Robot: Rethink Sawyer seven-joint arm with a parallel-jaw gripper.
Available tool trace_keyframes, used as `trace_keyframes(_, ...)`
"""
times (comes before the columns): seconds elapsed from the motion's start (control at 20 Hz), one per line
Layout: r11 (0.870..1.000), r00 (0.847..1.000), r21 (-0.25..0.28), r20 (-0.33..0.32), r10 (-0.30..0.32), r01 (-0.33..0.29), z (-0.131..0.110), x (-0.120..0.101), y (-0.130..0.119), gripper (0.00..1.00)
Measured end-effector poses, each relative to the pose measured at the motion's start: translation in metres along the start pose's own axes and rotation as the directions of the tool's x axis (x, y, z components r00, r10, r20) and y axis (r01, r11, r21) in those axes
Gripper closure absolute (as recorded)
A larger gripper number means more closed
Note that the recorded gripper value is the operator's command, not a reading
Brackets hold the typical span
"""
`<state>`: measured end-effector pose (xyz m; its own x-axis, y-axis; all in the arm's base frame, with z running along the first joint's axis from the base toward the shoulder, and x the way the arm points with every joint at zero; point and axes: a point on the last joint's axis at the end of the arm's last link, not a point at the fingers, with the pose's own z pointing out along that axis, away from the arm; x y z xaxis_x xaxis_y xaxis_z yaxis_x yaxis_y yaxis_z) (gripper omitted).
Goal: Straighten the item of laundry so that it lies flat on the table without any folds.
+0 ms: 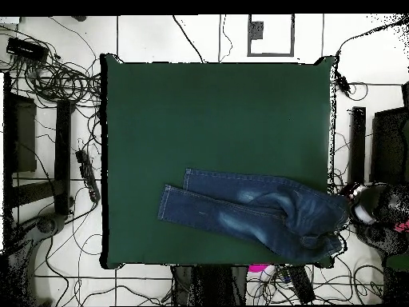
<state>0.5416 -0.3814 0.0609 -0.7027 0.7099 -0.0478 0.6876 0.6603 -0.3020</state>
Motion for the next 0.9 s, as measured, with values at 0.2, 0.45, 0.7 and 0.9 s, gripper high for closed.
trace_keyframes(0.2, 1.0, 1.0, -0.01, 0.013, -0.005, 0.005, 0.0, 0.001, 0.002, 0.0)
trace_keyframes(0.45, 1.0, 1.0, -0.008, 0.012, -0.029, 0.029, -0.008, 0.012, 0.011, 0.0)
trace_keyframes(0.7, 0.998, 0.998, -0.007, 0.019, -0.061, 0.061, -0.018, 0.021, 0.027, 0.0)
trace_keyframes(0.9, 0.998, 0.997, -0.006, 0.028, -0.07, 0.07, -0.024, 0.022, 0.032, 0.0)
